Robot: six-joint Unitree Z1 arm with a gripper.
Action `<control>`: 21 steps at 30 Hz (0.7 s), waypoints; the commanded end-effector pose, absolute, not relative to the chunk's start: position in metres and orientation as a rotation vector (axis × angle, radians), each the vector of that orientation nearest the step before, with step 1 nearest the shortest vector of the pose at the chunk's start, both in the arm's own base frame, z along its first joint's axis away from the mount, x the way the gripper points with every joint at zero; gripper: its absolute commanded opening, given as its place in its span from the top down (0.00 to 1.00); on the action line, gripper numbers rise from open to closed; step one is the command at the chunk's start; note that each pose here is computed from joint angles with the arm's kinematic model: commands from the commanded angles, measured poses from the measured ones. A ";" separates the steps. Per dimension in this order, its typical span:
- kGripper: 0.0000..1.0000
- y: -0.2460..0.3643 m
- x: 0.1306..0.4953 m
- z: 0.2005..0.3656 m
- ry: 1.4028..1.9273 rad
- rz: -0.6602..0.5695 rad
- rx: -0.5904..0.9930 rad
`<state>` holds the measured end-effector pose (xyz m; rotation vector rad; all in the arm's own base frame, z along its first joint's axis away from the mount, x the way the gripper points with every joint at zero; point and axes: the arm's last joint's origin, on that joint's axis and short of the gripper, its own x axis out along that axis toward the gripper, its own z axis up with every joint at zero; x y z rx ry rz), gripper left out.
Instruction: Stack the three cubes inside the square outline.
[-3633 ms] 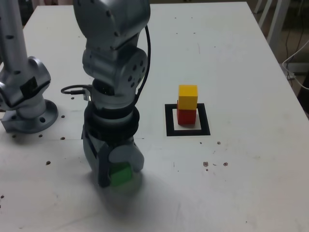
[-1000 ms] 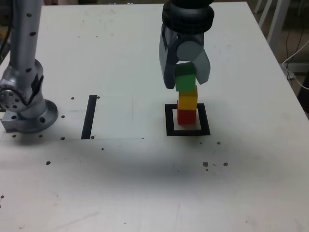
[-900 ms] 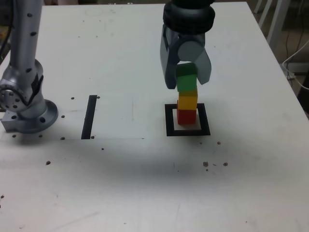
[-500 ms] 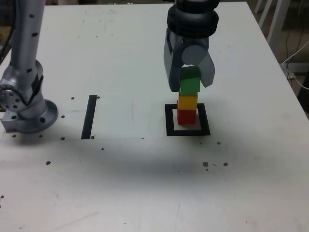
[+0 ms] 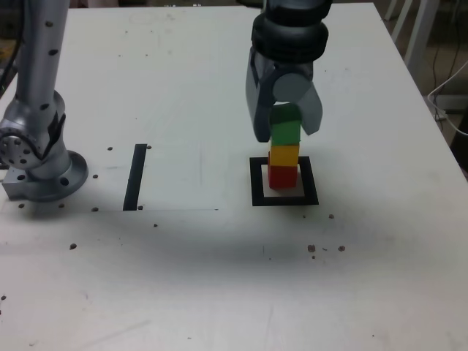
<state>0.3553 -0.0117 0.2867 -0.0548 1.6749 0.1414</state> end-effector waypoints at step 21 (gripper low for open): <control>0.01 -0.012 0.339 0.304 1.618 0.096 -0.023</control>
